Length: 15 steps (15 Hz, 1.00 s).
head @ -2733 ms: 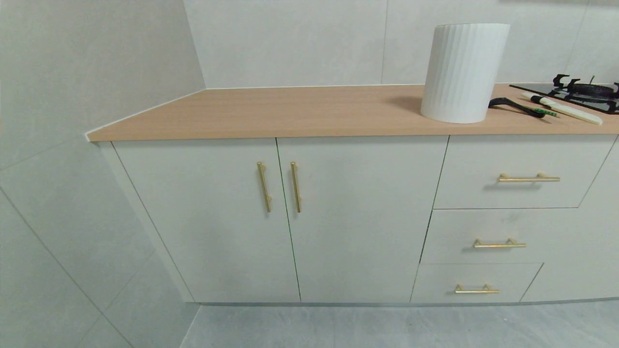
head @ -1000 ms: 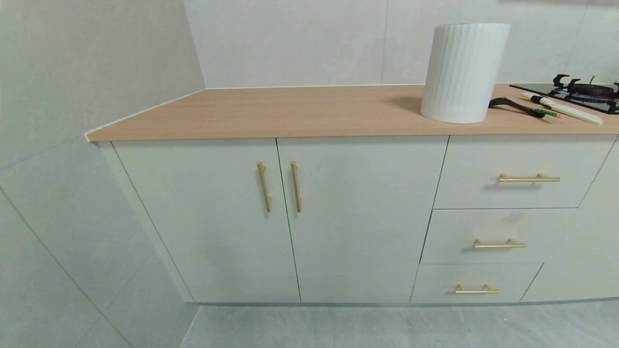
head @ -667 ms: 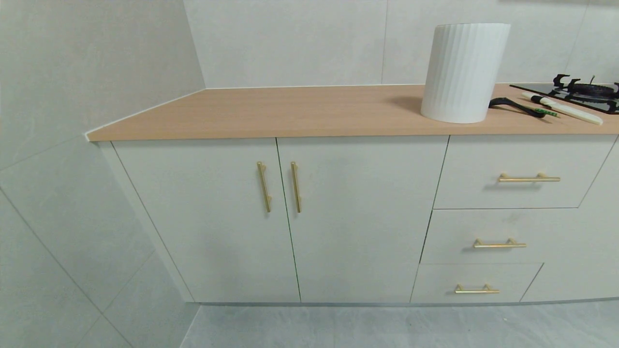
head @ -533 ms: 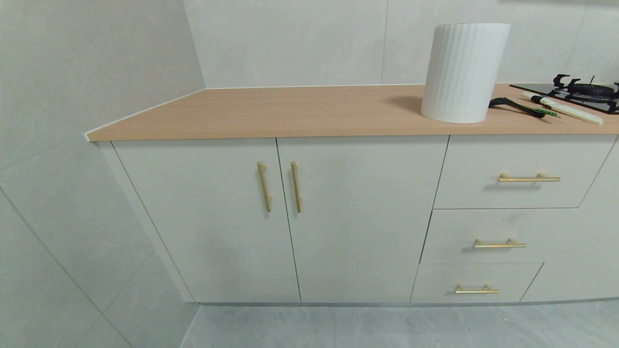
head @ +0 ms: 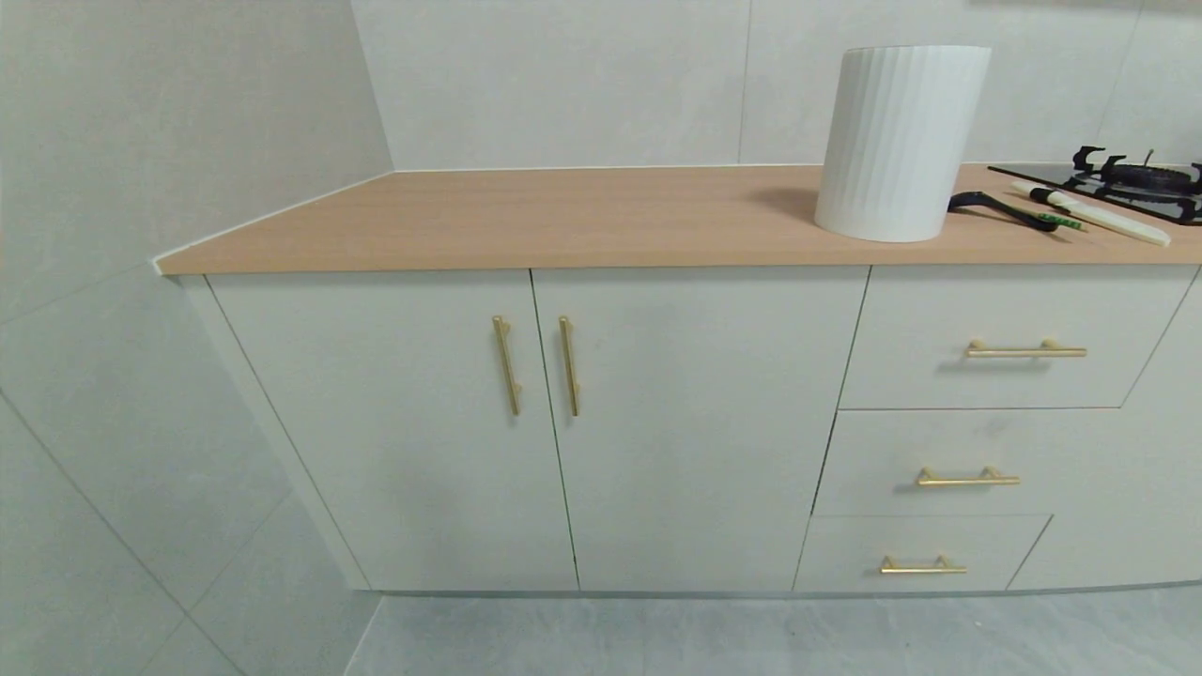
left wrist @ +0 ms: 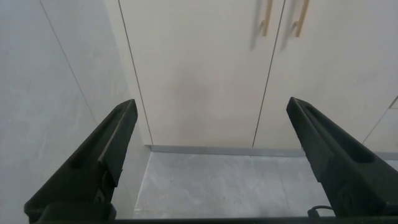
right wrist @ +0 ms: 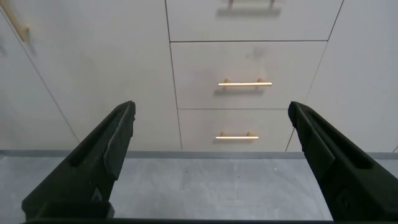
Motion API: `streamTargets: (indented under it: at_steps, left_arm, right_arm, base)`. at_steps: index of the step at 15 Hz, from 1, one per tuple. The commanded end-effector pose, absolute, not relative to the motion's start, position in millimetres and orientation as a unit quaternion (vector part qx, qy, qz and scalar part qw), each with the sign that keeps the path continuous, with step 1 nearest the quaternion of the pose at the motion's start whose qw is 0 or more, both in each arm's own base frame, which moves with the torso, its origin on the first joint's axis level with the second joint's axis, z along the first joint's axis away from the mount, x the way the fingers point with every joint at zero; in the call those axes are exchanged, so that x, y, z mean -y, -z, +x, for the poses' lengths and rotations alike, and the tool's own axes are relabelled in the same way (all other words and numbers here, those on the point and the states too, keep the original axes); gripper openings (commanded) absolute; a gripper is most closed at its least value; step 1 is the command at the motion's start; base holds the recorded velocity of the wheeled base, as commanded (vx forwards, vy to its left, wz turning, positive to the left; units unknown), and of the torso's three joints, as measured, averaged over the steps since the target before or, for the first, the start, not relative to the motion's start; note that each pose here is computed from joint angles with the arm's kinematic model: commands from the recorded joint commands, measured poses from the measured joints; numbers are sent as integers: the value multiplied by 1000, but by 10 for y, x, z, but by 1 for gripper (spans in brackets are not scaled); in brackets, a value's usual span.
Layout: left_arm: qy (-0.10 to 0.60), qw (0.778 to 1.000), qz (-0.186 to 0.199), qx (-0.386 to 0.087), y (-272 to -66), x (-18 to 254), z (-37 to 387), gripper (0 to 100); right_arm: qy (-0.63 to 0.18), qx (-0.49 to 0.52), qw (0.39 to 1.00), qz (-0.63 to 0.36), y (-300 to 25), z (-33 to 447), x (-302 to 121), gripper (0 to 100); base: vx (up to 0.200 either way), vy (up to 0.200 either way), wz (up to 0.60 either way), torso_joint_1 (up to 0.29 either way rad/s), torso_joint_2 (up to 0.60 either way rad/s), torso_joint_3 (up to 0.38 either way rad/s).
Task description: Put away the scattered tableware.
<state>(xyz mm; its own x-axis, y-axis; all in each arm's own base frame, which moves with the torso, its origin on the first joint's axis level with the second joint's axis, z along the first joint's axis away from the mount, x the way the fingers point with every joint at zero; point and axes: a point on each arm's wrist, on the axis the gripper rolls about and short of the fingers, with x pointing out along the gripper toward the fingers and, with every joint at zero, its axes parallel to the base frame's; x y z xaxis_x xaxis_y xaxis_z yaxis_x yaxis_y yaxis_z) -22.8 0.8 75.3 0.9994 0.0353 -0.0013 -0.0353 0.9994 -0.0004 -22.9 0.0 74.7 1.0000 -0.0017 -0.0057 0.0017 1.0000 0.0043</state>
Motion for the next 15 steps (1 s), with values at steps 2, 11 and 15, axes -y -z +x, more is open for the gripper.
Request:
streamTargets:
  at_steps: [2,11,15]
  left_arm:
    - [-18,1000,-1,-1,-755,-8,-227,100]
    - [-18,1000,-1,-1,-755,-8,-227,100]
    - [-18,1000,-1,-1,-755,-8,-227,100]
  right_arm:
    - [0,-4,1000,2,-747,-228,0,100]
    - [0,-4,1000,3,-747,-228,0,100]
    - [0,-3,1000,3,-749,-228,0,100]
  base:
    - [0,-200,0,2,2,5]
    - [0,-200,0,4,3,3]
    - [0,0,0,0,0,0]
